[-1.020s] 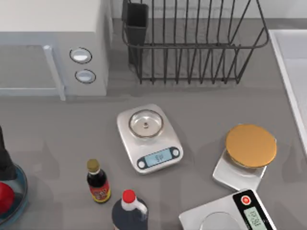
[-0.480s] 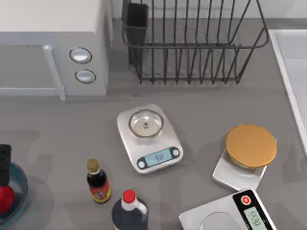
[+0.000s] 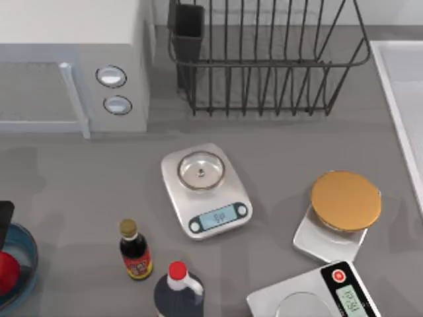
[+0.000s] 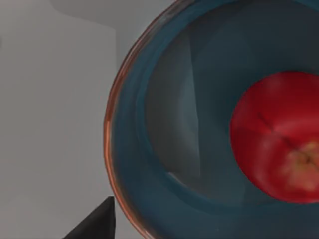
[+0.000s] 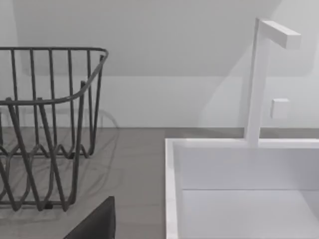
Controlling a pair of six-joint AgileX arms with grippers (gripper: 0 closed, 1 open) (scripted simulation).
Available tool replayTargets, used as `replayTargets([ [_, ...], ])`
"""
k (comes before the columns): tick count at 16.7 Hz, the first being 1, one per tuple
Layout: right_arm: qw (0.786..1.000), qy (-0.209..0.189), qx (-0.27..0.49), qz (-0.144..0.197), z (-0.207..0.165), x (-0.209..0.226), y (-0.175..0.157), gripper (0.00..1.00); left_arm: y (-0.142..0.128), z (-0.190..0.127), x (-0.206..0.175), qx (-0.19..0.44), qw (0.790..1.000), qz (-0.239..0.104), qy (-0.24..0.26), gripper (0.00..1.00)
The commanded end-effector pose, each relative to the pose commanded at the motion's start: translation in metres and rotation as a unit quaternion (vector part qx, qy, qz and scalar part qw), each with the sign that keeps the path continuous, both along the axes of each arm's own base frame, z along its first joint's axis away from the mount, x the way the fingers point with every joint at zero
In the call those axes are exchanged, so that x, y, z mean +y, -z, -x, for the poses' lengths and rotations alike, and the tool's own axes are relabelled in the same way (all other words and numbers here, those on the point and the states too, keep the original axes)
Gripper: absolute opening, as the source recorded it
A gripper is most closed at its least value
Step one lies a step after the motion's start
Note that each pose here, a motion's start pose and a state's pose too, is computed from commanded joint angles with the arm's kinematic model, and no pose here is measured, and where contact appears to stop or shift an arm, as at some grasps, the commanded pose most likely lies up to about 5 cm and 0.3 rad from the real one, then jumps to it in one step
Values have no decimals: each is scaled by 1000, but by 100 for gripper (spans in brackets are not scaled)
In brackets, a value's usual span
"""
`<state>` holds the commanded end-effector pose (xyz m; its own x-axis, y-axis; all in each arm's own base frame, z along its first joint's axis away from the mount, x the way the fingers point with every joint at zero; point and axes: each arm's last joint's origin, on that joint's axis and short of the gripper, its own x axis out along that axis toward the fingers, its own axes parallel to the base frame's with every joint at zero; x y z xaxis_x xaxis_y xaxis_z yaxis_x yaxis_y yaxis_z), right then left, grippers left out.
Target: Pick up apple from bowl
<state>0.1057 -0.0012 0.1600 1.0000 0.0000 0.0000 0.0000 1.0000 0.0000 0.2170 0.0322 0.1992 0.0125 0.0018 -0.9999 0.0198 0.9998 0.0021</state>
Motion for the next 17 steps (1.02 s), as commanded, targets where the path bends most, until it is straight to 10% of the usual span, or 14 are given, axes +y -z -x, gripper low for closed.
replayTargets([
  [7, 1000, 0, 0, 0, 0, 0, 0, 100, 5, -2, 0, 7, 1000, 1, 2, 100],
  [17, 1000, 0, 0, 0, 0, 0, 0, 100, 84, -2, 1, 6, 1000, 1, 0, 100],
])
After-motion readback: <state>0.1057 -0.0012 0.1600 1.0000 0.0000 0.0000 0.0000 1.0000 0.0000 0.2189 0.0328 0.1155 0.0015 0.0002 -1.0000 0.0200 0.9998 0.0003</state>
